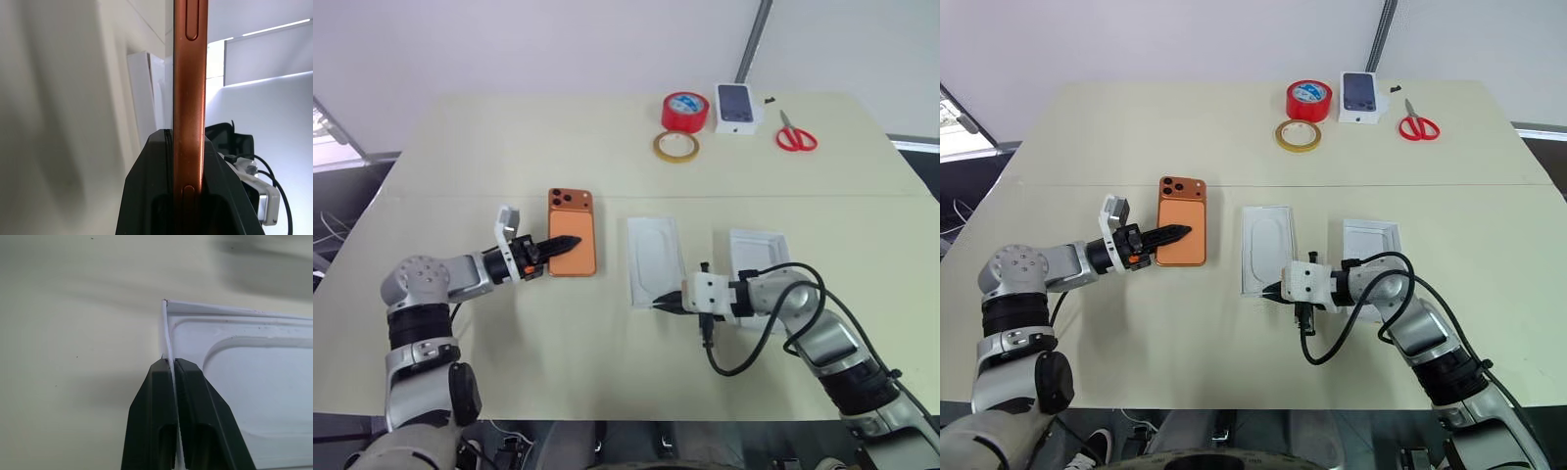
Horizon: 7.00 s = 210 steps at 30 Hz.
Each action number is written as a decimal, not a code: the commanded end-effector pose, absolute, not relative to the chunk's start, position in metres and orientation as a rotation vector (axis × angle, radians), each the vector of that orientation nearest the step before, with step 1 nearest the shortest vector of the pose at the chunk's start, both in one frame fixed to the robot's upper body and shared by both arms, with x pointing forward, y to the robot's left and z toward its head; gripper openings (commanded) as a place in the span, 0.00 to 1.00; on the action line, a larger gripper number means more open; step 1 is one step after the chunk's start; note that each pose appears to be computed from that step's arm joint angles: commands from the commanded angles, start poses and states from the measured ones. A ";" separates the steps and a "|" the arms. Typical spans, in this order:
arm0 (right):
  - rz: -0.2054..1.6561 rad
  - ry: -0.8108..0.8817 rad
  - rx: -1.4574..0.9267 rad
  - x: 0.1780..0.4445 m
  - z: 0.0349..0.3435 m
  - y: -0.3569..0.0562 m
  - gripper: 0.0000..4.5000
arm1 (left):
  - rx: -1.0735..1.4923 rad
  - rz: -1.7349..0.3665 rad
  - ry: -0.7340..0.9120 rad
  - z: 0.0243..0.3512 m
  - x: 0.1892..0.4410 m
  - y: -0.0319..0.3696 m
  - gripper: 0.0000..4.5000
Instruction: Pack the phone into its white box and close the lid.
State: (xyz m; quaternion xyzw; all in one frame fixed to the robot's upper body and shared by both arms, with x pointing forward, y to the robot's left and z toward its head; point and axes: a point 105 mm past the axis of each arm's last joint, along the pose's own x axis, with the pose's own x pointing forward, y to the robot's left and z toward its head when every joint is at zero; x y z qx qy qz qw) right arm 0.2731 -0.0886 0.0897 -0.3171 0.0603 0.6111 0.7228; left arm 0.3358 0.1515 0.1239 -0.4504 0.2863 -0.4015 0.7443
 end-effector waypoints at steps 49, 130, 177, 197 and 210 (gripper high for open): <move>1.167 -0.007 -0.675 0.331 0.125 -0.083 0.89 | -0.679 -0.959 0.676 0.147 0.328 0.117 0.94; 0.899 0.373 -0.808 0.272 0.105 -0.222 0.00 | 0.192 -1.265 0.399 0.092 0.336 -0.015 0.01; 0.761 0.431 -0.686 0.255 0.129 -0.275 0.99 | 0.157 -1.245 0.104 0.146 0.330 0.092 1.00; 0.329 0.692 -0.340 0.226 0.123 -0.278 0.99 | 0.298 -1.368 -0.187 0.154 0.306 0.120 1.00; 0.250 0.776 -0.175 0.242 0.122 -0.266 0.99 | 0.272 -1.443 -0.197 0.149 0.285 0.119 1.00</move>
